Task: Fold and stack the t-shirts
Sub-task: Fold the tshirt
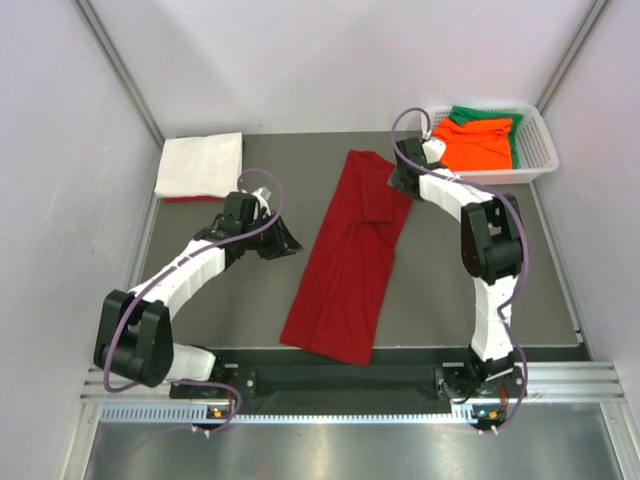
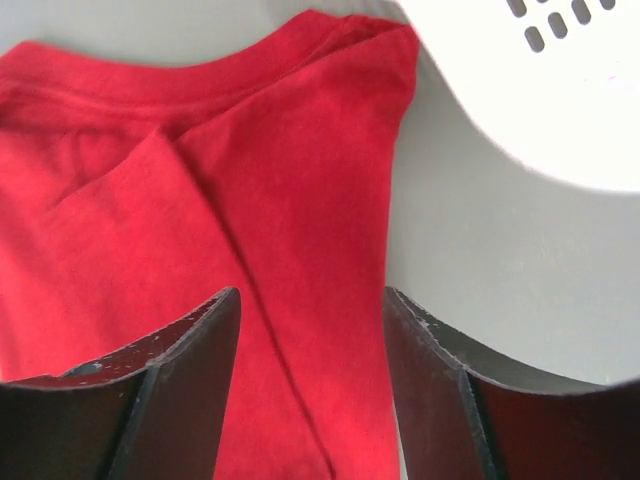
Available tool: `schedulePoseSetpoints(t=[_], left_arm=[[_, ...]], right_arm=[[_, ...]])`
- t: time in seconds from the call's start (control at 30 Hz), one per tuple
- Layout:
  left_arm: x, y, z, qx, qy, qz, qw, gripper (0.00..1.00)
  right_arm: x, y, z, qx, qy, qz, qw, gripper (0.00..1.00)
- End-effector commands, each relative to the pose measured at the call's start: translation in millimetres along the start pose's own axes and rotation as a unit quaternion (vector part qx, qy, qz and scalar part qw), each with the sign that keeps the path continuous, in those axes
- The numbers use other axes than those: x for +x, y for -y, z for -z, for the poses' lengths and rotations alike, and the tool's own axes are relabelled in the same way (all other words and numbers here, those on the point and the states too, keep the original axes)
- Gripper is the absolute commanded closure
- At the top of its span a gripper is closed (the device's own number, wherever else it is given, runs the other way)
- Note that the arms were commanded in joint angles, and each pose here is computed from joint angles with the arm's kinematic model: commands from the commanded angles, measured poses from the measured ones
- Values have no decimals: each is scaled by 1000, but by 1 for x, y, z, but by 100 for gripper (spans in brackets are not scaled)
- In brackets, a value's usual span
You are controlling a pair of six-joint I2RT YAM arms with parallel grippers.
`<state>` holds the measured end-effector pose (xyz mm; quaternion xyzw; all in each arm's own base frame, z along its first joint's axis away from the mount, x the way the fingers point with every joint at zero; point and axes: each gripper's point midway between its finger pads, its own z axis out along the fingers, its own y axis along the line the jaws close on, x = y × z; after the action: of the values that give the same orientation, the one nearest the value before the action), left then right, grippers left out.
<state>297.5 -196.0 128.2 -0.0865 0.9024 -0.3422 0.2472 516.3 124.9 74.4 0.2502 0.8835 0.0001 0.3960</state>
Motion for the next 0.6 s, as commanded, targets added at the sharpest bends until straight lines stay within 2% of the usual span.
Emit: schedulePoseSetpoints(t=[0.0, 0.23, 0.4, 0.47, 0.57], left_arm=[[-15, 18, -5, 30, 8, -17, 999, 68], [-34, 28, -19, 36, 3, -29, 999, 67], [-40, 23, -36, 29, -28, -22, 999, 69], [-44, 22, -39, 32, -26, -21, 999, 69], [-49, 15, -44, 28, -24, -18, 999, 69]], right_arm=[[-22, 6, -14, 21, 17, -10, 1000, 40], [-14, 6, -45, 32, -3, 0, 999, 37], [-17, -5, -69, 19, -3, 15, 1000, 39], [-21, -13, -78, 12, 4, 19, 1000, 46], [-29, -31, -87, -20, 15, 12, 1000, 68]])
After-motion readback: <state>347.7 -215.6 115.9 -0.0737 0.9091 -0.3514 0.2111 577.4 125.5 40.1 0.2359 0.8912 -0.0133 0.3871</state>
